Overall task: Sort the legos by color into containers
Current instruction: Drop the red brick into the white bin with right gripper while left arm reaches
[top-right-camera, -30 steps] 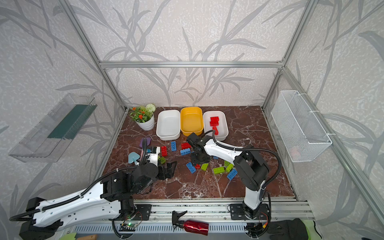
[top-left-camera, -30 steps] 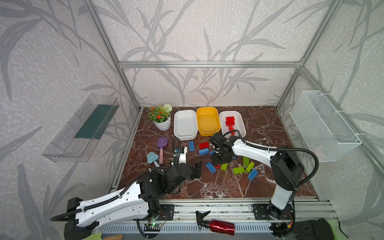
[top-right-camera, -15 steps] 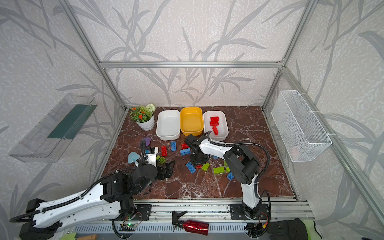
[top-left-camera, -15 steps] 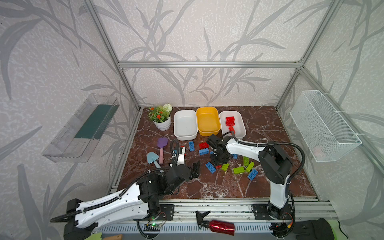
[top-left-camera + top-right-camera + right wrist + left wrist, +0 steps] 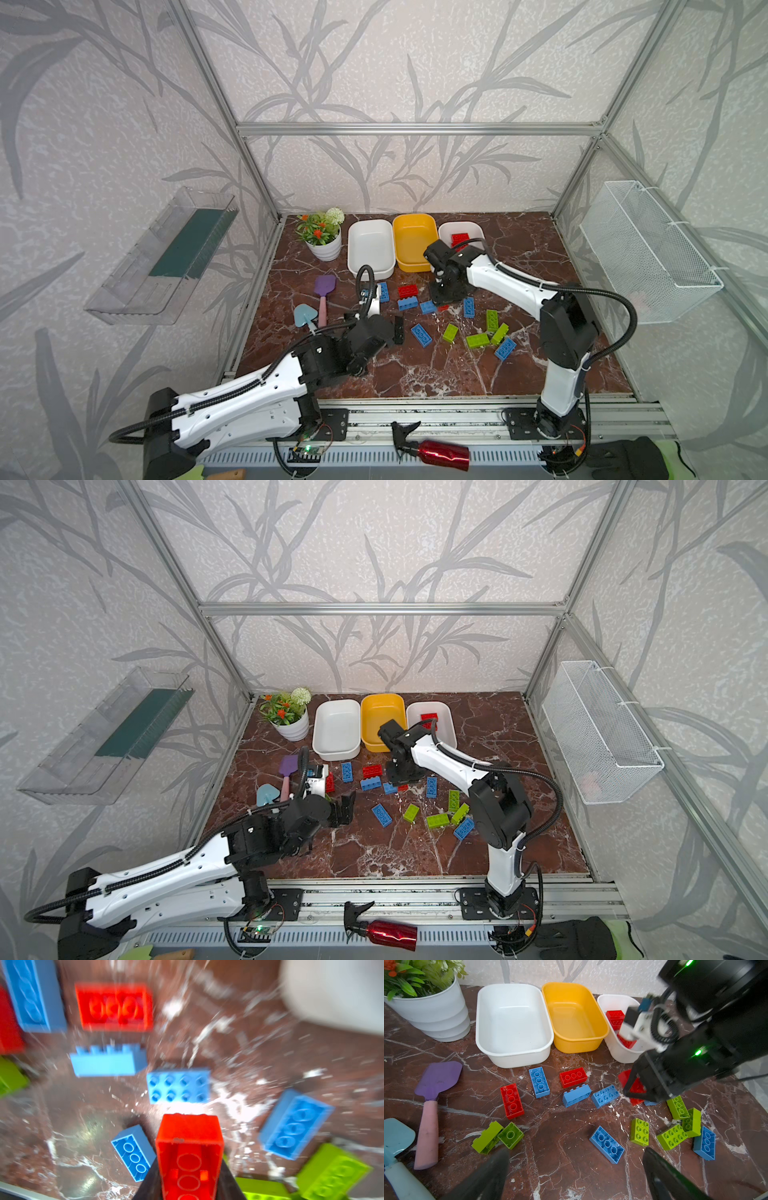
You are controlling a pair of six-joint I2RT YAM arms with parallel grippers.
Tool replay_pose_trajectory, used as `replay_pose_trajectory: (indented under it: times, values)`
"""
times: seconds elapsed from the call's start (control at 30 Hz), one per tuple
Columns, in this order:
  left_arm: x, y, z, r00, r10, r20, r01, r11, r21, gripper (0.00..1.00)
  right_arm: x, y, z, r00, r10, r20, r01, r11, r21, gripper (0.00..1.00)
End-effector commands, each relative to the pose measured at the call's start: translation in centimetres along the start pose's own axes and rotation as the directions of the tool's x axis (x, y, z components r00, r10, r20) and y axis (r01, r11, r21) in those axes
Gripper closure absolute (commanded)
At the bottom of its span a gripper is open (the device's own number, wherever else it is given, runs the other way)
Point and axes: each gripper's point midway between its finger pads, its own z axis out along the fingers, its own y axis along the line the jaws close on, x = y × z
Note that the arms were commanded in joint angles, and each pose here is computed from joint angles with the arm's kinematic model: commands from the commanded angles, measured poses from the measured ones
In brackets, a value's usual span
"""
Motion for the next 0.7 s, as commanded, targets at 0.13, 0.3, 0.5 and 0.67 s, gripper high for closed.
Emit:
replay_pose_trajectory:
  times: [0.13, 0.3, 0.5, 0.67]
  values:
    - [-4.4, -3.5, 3.5, 0.999, 0.043, -0.017, -0.042, 0.995, 0.093, 0.01, -6.8, -7.7, -3.2, 0.991, 0.103, 0.084, -0.106, 0.994, 0.035, 0.77]
    - [-5.8, -5.0, 6.7, 0.994, 0.079, -0.077, -0.07, 0.992, 0.107, 0.01, -10.4, -11.0, -1.8, 0.98, 0.175, 0.095, -0.18, 0.983, 0.043, 0.76]
    - [-6.4, -5.0, 9.7, 0.985, 0.061, -0.159, -0.043, 0.993, 0.11, 0.01, -12.9, -12.8, 0.4, 0.979, 0.188, 0.082, -0.195, 0.977, 0.081, 0.76]
    - [-6.5, -4.3, 11.4, 0.977, 0.057, -0.207, -0.034, 0.993, 0.112, 0.01, -14.0, -14.4, 1.7, 0.981, 0.183, 0.065, -0.19, 0.972, 0.136, 0.74]
